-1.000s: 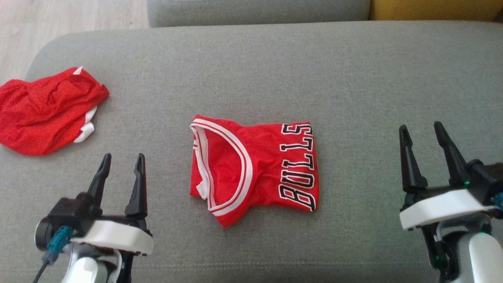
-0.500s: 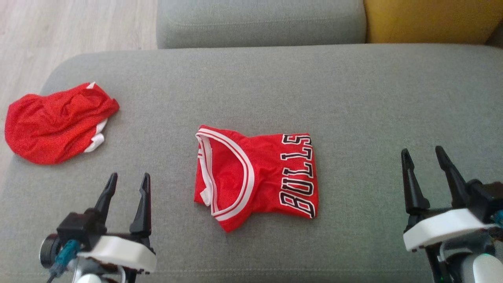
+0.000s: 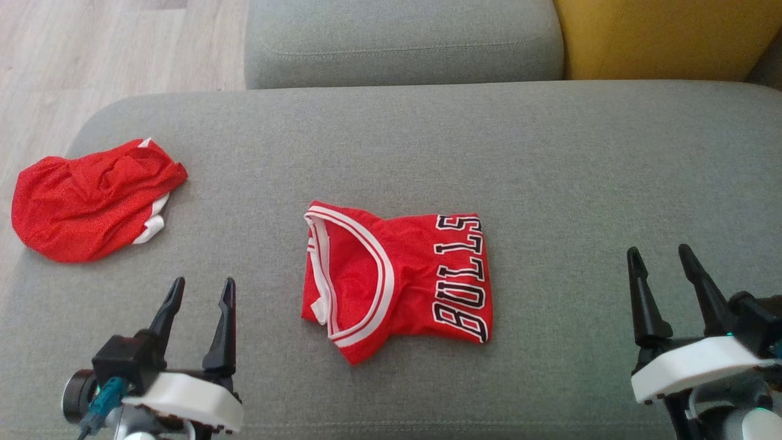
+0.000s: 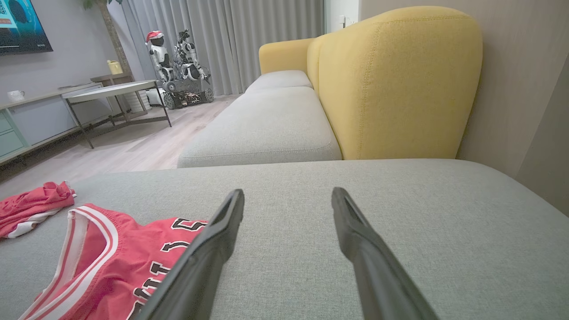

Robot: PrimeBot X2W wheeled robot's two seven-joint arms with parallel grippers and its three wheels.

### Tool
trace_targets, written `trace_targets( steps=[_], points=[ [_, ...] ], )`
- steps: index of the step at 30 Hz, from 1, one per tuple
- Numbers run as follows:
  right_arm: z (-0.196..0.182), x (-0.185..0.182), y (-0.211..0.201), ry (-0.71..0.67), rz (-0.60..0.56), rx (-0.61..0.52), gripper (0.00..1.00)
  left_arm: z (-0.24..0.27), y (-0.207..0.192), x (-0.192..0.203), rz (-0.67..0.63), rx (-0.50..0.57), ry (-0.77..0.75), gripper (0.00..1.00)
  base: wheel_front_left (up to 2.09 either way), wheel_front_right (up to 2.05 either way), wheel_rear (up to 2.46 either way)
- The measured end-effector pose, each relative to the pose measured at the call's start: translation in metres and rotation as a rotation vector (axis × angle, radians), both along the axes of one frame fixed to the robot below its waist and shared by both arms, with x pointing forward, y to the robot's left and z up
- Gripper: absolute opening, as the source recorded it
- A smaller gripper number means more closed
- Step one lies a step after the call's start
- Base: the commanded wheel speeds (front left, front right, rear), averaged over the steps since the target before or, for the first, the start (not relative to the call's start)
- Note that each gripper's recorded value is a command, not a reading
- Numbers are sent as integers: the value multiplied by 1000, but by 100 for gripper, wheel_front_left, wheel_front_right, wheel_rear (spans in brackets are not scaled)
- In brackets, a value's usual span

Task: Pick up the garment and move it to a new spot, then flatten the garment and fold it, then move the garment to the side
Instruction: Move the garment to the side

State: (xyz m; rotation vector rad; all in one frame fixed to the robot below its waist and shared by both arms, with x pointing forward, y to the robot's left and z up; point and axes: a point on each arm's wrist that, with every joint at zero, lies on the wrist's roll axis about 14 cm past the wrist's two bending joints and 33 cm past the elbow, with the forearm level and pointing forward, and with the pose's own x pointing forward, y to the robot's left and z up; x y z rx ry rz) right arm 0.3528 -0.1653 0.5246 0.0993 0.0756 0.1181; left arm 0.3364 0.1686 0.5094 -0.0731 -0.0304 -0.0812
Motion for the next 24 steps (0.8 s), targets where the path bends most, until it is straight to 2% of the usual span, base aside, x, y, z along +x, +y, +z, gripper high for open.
trace_targets(
  steps=[24],
  points=[
    [-5, 1, 1, 15, 4, 16, 100, -2, -1, -1, -1, 7, 8, 100, 0, 0, 0]
  ],
)
